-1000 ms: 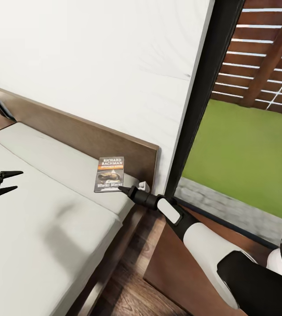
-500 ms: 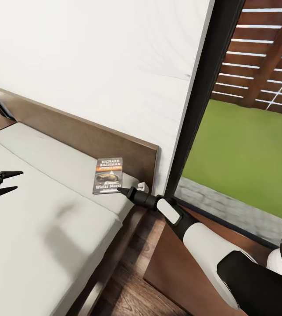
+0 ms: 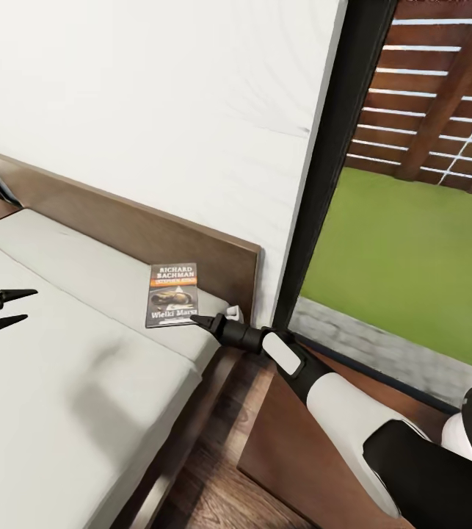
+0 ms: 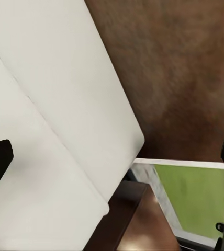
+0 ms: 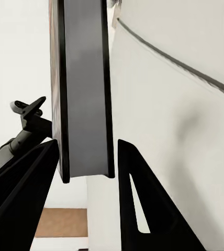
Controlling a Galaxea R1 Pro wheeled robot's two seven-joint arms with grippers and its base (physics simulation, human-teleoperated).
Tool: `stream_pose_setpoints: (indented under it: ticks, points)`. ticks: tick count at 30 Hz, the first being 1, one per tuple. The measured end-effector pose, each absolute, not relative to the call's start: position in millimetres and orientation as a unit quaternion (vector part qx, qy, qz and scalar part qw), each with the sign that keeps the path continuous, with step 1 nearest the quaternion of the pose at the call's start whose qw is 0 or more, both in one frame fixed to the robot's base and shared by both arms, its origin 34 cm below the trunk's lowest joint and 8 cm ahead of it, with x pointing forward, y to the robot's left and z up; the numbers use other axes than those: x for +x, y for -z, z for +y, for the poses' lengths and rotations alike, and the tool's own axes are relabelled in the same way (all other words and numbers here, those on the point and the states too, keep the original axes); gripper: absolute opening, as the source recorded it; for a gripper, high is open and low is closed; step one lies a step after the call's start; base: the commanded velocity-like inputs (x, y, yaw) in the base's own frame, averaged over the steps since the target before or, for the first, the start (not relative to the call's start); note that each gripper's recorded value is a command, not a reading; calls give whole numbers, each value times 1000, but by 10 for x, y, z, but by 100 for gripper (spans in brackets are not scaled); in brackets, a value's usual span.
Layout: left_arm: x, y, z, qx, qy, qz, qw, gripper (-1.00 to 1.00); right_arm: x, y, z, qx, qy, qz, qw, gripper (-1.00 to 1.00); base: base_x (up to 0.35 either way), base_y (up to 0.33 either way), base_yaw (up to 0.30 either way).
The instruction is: In the bedroom, move the book from the bed onto either nightstand, and place the two sandals side by side next to the bed.
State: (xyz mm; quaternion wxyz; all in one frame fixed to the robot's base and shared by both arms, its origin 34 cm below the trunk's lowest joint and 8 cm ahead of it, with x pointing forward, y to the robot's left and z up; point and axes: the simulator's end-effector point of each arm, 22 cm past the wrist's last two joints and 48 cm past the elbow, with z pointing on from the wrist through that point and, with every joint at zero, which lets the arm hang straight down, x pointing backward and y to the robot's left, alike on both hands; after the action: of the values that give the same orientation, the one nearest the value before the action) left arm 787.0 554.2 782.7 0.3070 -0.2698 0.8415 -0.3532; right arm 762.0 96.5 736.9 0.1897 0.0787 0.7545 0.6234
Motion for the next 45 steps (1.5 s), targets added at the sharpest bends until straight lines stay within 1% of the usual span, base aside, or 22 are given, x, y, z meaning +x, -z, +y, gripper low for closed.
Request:
stream_pose_setpoints:
  ticks: [16, 31, 45]
  points:
    - [7751, -7903, 5590, -269, 356, 840, 310, 100, 7620, -7511, 969, 71, -626, 751, 196, -100, 0, 0, -132]
    - [7503, -8080, 5576, -233, 382, 841, 305, 100, 7407, -7500, 1086, 33, -617, 764, 185, -100, 0, 0, -132]
    - [7488, -8110, 5566, -230, 385, 840, 305, 100, 7329, -7448, 1108, 27, -613, 769, 180, -100, 0, 0, -31]
